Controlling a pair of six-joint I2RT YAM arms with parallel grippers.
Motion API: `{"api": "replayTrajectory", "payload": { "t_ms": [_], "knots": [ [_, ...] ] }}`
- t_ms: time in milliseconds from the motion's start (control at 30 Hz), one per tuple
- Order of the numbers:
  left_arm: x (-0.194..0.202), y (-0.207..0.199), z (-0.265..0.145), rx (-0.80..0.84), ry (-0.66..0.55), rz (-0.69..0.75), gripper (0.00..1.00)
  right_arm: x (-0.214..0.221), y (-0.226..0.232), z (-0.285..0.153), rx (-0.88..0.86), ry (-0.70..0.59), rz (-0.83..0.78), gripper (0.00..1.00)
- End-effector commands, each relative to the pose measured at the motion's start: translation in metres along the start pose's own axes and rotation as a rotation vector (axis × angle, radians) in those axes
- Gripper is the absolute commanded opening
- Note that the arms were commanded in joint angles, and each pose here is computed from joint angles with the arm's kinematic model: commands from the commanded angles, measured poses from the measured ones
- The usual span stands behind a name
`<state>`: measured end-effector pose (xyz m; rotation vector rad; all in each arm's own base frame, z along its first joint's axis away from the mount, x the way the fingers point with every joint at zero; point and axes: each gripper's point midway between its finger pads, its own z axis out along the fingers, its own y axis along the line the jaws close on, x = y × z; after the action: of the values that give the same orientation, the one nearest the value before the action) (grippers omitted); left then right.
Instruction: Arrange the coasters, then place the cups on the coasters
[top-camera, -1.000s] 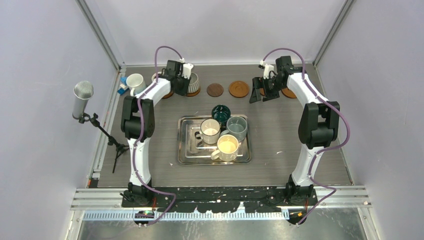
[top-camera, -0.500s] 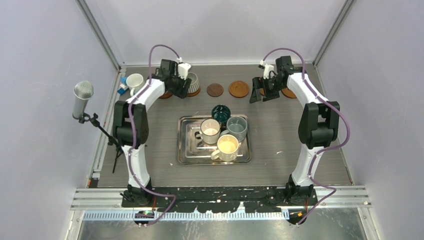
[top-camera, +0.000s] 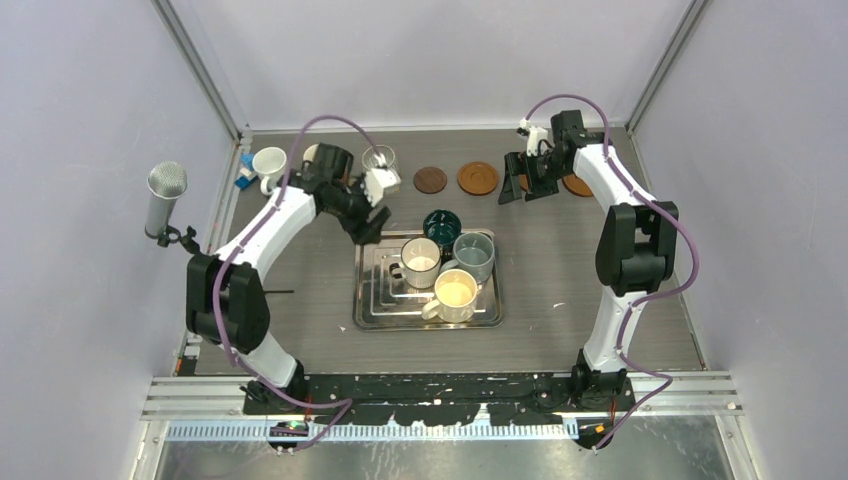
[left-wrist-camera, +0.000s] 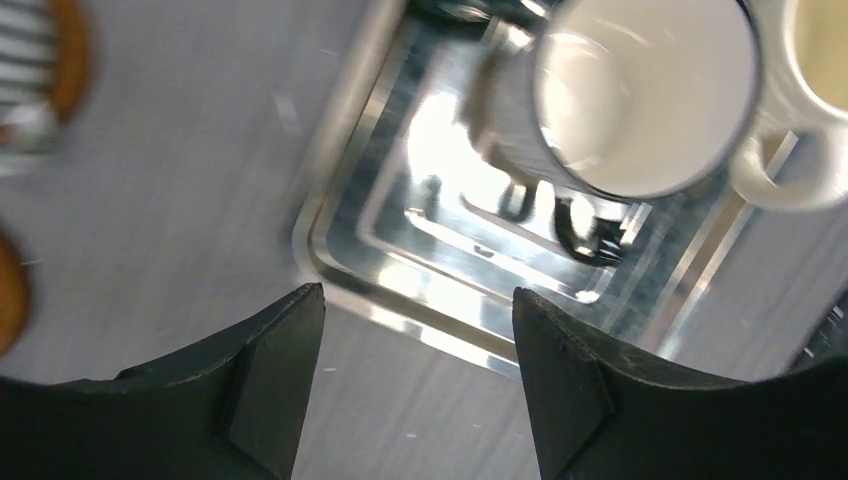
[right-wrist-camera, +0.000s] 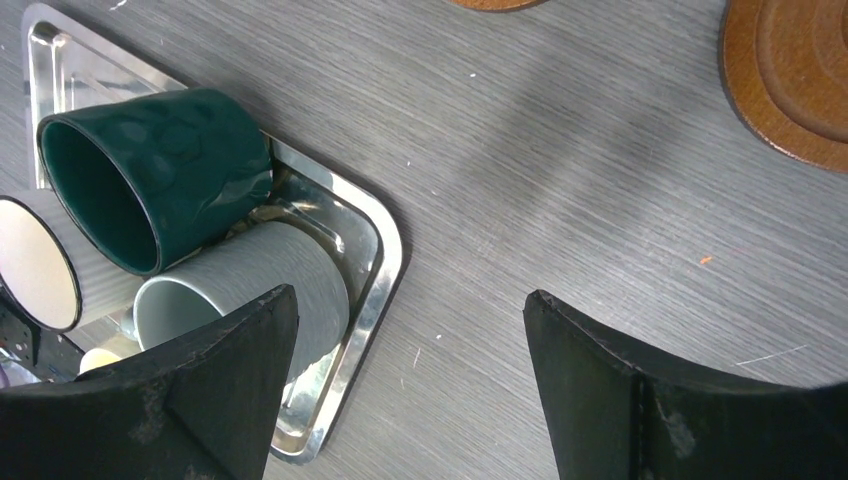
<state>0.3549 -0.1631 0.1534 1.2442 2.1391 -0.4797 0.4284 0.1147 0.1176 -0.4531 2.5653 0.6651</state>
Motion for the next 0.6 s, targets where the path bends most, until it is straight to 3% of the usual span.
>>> {"api": "replayTrajectory", "payload": {
  "t_ms": [0,200,400,567],
  "knots": [
    [0.013,-0.054,0.008,0.136,0.034,0.093,0.71,-0.020,0.001,-0.005,0.002,-0.054,-0.014,0.87],
    [0.021,-0.083,0.029,0.175,0.076,0.104,0.73,-0.011,0.002,-0.011,0.016,-0.027,-0.029,0.87],
    [0.033,-0.087,0.048,0.159,0.104,0.103,0.73,-0.006,0.003,-0.011,0.008,-0.013,-0.023,0.87],
    [0.030,-0.080,0.063,0.100,0.056,0.100,0.66,-0.009,0.004,-0.010,0.001,-0.016,-0.019,0.87]
  ]
}}
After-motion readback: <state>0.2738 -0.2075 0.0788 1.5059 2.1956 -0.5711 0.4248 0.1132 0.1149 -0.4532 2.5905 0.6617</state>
